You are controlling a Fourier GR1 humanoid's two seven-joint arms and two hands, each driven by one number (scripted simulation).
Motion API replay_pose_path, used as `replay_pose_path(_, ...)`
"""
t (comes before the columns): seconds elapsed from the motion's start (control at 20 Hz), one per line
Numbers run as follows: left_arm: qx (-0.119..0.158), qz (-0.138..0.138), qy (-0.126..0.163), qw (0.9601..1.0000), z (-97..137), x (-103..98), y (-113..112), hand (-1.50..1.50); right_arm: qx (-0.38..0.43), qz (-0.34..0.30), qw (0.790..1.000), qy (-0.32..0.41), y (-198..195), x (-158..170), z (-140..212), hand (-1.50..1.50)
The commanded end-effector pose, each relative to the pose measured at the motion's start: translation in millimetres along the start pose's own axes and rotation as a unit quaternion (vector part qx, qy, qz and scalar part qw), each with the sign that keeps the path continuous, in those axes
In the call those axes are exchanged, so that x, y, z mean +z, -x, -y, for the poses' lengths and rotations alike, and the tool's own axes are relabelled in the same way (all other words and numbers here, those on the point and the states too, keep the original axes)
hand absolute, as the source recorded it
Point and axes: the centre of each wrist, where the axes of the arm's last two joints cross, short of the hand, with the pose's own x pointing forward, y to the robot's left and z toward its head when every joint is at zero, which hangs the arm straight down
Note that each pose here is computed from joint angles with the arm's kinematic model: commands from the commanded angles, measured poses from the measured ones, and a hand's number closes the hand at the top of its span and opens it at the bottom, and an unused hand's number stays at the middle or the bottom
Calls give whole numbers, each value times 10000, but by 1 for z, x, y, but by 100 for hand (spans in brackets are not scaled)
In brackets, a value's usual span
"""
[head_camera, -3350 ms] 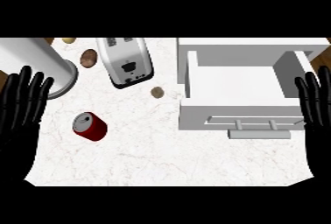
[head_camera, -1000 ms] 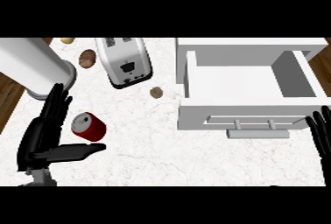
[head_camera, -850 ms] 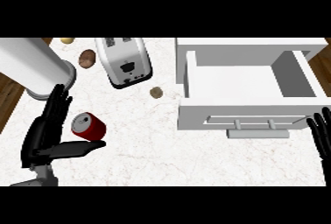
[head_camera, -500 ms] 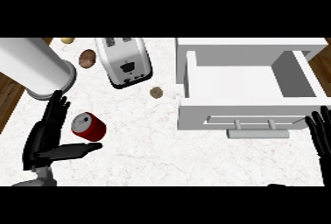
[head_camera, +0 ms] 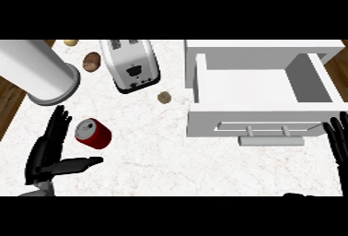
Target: Pick up the can, place it into the drawer and close the drawer
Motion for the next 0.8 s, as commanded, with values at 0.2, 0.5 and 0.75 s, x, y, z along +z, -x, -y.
replay_pose_path(0.2, -43, -84, 40, 9999, 6, 1, 19, -150, -24, 34, 10000, 19, -3, 6, -14, -150)
replay_pose_path(0.5, -76, -159, -151, 9997, -13, -4, 50, -150, 11, 53, 10000, 12, -10, 8, -1, -150)
replay_pose_path(0.75, 142, -365, -92, 9992, -22, 2, 50, -150, 3, 32, 10000, 47, -10, 15, 10, -150)
